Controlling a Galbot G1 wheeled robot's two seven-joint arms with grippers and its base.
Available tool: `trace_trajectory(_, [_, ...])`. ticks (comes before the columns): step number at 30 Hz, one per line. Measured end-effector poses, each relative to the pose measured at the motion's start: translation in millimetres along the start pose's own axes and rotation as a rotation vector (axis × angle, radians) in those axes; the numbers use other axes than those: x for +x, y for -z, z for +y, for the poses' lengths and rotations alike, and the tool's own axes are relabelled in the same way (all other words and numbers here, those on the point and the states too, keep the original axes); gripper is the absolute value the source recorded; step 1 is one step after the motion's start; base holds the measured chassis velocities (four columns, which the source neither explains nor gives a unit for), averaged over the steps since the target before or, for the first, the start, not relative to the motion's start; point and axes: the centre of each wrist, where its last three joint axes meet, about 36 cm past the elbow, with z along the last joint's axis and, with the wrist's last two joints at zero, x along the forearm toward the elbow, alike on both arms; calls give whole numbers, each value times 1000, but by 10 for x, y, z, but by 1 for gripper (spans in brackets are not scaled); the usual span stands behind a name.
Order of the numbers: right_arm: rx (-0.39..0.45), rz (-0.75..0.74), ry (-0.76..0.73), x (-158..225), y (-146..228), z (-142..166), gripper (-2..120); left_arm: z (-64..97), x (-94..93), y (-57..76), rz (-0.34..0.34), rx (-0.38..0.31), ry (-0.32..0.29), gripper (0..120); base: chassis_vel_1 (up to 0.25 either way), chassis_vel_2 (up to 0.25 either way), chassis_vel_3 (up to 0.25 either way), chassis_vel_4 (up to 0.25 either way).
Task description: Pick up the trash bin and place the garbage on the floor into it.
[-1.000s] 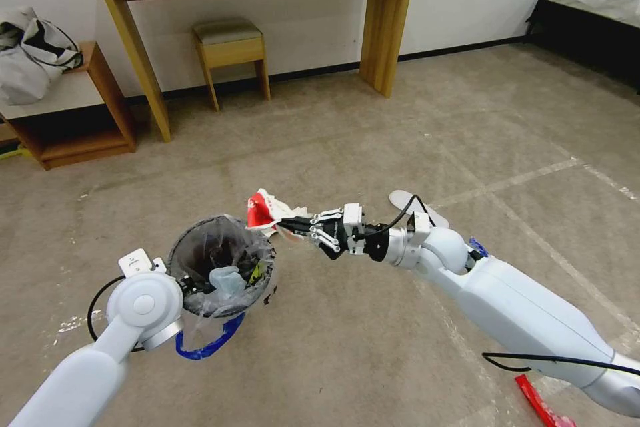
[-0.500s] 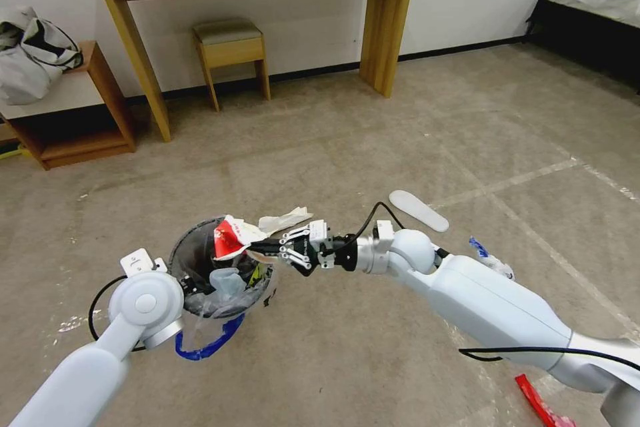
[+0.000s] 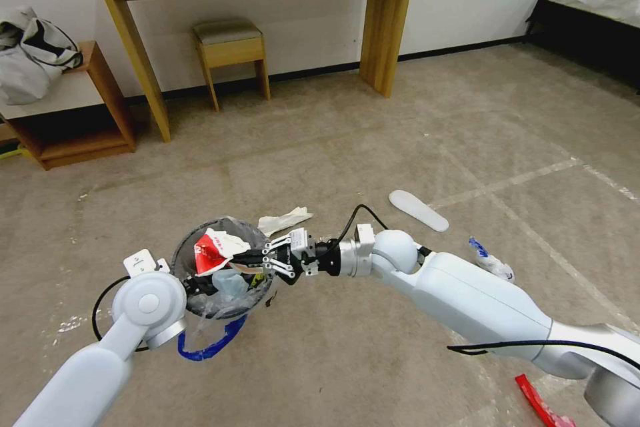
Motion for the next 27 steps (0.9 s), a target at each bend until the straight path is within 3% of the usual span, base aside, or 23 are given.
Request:
trace_trajectory(12, [-4,18,-15,-114,-270,-32,1,36,45,9,-9,0,0,0,0,0,0,0])
trace_trajectory(17, [1,25,-37,-110,-375,-37,20,34,46,6,-7,4,-1,0,0,0,0,0])
trace_trajectory(19, [2,25,-39,-108,-379,-40,23,34,46,6,-7,4,-2,0,0,0,0,0])
trace_trajectory(20, [2,28,-48,-105,-397,-49,30,34,49,7,-6,6,-2,0,0,0,0,0])
trace_trajectory(22, [2,28,-48,-105,-397,-49,30,34,49,7,-6,6,-2,0,0,0,0,0])
trace_trajectory(24, [0,26,-51,-148,-426,-56,49,29,66,11,-6,7,-7,0,0,0,0,0])
trace_trajectory(25, [0,26,-51,-148,-426,-56,49,29,66,11,-6,7,-7,0,0,0,0,0])
trace_trajectory(27, [-2,18,-49,-224,-441,-54,66,25,74,2,-5,7,-8,0,0,0,0,0])
